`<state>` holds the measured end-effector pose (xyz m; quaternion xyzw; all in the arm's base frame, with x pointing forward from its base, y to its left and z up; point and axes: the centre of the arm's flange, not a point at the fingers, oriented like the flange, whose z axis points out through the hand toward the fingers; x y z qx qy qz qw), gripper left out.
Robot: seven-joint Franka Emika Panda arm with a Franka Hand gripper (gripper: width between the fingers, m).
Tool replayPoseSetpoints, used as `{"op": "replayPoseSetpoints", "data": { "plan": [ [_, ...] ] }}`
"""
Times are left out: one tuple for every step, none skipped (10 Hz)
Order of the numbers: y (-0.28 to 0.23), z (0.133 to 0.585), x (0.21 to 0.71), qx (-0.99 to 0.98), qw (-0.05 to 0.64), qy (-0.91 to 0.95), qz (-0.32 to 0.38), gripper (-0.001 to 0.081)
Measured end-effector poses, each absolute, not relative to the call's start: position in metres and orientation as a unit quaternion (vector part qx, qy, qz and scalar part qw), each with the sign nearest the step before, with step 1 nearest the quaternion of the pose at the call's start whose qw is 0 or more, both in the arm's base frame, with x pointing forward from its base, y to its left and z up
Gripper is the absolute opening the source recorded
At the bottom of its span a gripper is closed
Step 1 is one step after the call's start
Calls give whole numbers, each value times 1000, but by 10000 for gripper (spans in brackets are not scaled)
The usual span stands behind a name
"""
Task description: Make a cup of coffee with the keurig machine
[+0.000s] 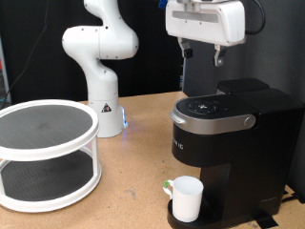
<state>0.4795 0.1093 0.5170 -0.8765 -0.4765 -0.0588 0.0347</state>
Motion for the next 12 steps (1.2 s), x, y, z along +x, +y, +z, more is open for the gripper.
{"op": "replayPoseSetpoints", "data": {
  "plan": [
    [109,518,486,-882,33,-466,-57,805],
    [108,518,492,-886,31,-459,-55,805],
    [107,519,497,-889,29,-455,-54,805],
    [107,518,501,-890,29,-452,-53,805],
    [106,519,506,-891,29,-449,-54,805],
    [106,519,510,-892,30,-448,-54,805],
    [106,519,513,-893,29,-446,-54,805],
    [105,518,515,-894,27,-444,-53,805],
    [104,517,516,-894,22,-445,-53,805],
    [104,516,517,-893,19,-446,-53,805],
    [103,514,517,-893,17,-446,-52,805],
    [103,512,516,-893,15,-447,-51,805]
  ]
}}
